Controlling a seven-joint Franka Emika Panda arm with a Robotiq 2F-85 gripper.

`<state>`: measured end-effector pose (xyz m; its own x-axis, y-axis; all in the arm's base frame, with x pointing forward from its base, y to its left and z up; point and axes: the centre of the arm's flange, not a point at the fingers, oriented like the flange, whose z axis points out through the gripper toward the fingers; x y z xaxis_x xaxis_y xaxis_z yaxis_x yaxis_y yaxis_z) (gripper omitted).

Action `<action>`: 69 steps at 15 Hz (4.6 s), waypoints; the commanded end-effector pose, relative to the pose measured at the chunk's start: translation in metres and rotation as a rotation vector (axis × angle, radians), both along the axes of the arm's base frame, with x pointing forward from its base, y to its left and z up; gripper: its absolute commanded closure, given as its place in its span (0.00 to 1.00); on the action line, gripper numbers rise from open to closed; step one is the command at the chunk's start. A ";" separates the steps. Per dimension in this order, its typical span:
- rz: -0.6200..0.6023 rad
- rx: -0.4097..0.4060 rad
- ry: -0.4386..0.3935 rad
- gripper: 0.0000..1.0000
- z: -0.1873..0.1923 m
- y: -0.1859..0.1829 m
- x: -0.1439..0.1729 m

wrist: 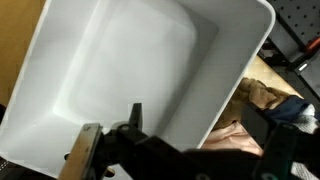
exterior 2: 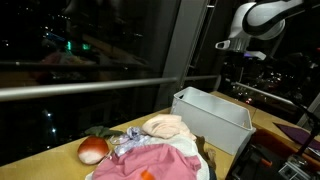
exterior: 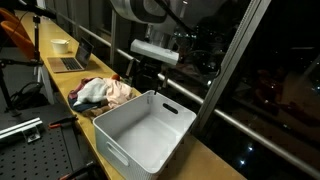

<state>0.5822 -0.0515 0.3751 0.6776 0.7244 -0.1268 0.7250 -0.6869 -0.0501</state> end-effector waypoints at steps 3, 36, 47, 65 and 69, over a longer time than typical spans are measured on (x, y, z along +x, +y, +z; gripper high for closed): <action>0.003 -0.007 0.010 0.00 -0.008 0.009 0.004; 0.166 -0.169 0.183 0.77 -0.284 0.457 0.050; -0.019 -0.285 0.049 1.00 -0.117 0.402 0.028; -0.292 -0.513 -0.066 1.00 0.200 0.121 -0.009; -0.305 -0.535 -0.077 1.00 0.275 0.058 -0.038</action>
<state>0.5702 0.0445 0.6003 0.8716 0.3389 -0.3541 0.4661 -0.7966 0.3849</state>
